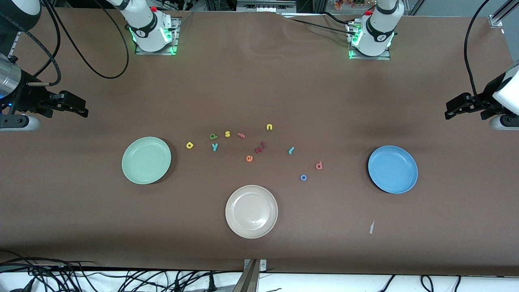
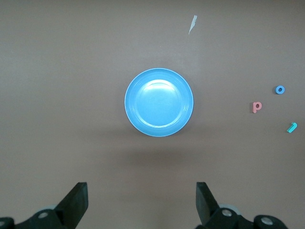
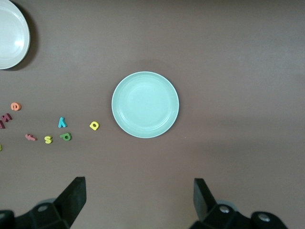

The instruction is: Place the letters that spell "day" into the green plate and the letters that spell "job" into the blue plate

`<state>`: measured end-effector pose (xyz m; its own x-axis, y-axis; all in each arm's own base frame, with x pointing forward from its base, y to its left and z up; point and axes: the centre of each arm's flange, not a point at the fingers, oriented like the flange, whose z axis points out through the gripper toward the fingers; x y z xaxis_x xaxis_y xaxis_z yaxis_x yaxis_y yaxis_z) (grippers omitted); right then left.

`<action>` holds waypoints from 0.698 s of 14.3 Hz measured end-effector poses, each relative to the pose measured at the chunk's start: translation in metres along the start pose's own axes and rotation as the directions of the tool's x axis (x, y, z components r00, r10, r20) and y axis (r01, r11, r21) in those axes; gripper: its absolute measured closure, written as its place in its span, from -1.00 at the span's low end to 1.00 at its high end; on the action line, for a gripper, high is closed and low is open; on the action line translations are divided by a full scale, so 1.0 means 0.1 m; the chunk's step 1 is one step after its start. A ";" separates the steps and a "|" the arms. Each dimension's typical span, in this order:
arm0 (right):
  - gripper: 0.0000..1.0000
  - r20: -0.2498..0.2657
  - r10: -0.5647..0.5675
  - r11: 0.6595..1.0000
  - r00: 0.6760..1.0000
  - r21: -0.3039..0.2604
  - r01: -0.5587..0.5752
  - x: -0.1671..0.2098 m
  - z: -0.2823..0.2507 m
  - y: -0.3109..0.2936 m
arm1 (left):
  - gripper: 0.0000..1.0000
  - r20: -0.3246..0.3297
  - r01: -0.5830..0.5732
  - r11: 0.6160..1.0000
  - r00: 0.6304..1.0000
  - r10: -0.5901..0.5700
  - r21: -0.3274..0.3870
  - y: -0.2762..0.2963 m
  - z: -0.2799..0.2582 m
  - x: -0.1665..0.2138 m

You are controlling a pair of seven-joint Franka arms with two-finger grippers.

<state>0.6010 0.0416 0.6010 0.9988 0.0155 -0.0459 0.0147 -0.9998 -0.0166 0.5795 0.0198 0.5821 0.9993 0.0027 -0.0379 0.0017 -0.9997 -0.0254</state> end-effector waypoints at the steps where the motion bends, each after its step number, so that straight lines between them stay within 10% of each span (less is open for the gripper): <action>1: -1.00 0.000 0.000 1.000 1.000 0.000 0.000 0.00 0.00 0.00 | -1.00 0.003 0.000 1.000 1.000 0.000 0.000 0.00 0.01 0.00; 10: -1.00 0.000 0.000 1.000 1.000 0.000 0.000 0.00 0.00 0.00 | -1.00 0.012 0.000 1.000 1.000 0.000 0.000 0.00 0.05 -0.01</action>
<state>0.6010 0.0418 0.6010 0.9988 0.0159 -0.0460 0.0151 -0.9997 -0.0166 0.5787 0.0198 0.5775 0.9987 0.0027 -0.0500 0.0015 -0.9997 -0.0250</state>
